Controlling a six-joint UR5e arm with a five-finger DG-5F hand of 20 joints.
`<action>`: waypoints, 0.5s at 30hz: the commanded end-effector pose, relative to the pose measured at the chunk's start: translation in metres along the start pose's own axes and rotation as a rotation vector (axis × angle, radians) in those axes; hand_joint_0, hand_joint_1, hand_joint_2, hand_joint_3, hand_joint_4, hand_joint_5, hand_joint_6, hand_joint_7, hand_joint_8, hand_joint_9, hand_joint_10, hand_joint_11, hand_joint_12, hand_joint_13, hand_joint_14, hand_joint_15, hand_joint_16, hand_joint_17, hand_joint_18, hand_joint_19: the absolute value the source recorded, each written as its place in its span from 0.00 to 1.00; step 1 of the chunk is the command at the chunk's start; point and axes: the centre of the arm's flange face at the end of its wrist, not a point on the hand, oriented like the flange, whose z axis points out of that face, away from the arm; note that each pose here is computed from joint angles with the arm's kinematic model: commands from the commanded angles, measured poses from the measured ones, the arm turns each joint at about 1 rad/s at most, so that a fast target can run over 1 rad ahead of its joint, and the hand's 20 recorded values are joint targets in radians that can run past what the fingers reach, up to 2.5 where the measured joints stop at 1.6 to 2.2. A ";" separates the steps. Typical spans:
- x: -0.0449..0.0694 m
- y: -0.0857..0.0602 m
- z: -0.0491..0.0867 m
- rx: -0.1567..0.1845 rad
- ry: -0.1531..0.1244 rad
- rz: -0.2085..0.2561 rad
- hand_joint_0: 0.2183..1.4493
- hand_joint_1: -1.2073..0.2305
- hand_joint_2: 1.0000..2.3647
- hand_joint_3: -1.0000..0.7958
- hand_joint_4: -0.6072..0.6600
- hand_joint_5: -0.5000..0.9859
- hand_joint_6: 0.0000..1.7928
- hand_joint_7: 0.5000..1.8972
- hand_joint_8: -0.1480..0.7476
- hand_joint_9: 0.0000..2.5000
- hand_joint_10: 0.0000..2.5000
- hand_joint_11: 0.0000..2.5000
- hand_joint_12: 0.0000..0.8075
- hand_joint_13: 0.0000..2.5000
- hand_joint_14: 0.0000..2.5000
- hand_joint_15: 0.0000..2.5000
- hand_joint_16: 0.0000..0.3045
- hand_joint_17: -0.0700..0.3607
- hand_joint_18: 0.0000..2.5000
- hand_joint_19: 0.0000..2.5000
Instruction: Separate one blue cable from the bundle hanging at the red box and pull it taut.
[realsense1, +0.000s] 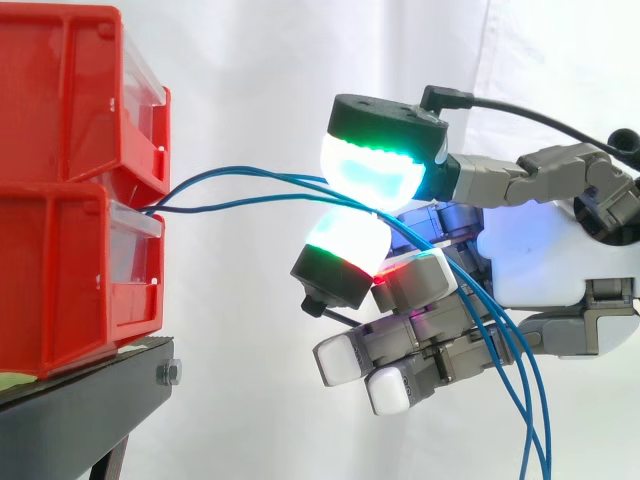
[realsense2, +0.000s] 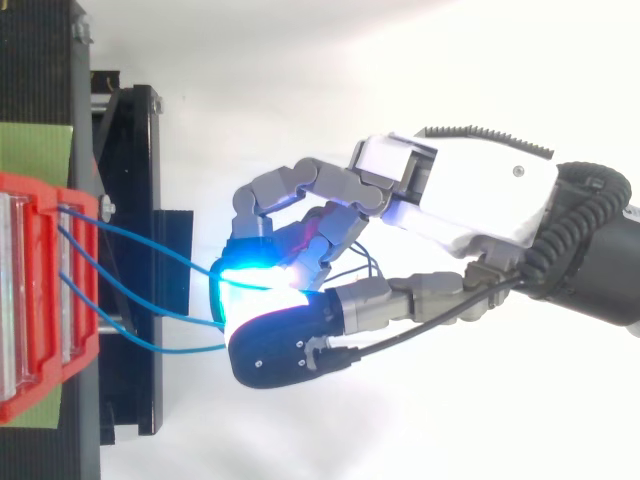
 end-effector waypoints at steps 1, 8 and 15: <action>0.000 0.001 0.000 -0.001 -0.001 0.000 0.44 0.22 0.00 0.28 0.54 0.21 0.52 0.58 0.52 0.38 0.01 0.44 0.47 0.29 0.01 0.26 0.16 0.42 0.25 0.24; 0.000 0.000 0.000 0.001 0.000 0.000 0.39 0.18 0.00 0.28 0.56 0.22 0.51 0.57 0.52 0.38 0.01 0.44 0.47 0.28 0.01 0.26 0.16 0.42 0.24 0.24; -0.001 0.001 0.000 0.001 0.000 0.000 0.24 0.29 0.00 0.28 0.60 0.23 0.50 0.52 0.56 0.39 0.01 0.45 0.50 0.29 0.01 0.26 0.17 0.44 0.25 0.25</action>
